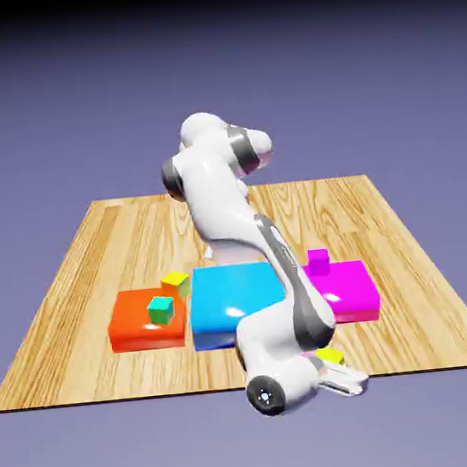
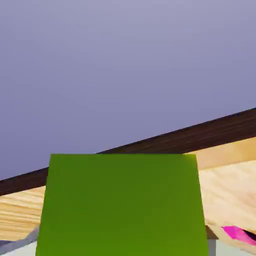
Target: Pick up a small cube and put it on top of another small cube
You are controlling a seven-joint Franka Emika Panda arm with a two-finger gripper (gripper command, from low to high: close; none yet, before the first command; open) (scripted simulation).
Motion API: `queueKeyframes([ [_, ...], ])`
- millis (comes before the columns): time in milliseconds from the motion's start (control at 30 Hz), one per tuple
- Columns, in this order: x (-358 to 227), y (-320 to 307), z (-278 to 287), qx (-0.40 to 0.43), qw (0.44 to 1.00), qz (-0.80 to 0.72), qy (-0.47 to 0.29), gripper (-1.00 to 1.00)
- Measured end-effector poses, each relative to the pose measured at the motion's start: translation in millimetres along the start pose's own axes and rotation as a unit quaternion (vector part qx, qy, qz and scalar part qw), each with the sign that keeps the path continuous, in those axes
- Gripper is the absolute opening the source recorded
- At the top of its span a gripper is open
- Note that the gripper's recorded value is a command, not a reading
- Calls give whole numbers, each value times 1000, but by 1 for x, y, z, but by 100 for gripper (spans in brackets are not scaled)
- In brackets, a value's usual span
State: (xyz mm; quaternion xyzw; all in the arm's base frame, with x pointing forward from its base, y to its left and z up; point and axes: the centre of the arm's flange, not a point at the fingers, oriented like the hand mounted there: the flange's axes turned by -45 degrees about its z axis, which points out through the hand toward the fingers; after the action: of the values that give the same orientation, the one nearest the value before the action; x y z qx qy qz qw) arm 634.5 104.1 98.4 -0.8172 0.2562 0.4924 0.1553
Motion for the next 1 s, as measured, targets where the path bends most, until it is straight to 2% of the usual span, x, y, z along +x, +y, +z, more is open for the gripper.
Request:
queueKeyframes([
  [100,-18,-5,-18,-16,1000,-12,0,-100],
  [400,-139,-44,80,-216,964,-152,-3,-100],
  [633,-225,-37,164,-385,891,-242,-1,-100],
  [867,-290,3,242,-555,777,-298,0,-100],
  [1000,-279,26,259,-570,765,-300,0,-100],
])
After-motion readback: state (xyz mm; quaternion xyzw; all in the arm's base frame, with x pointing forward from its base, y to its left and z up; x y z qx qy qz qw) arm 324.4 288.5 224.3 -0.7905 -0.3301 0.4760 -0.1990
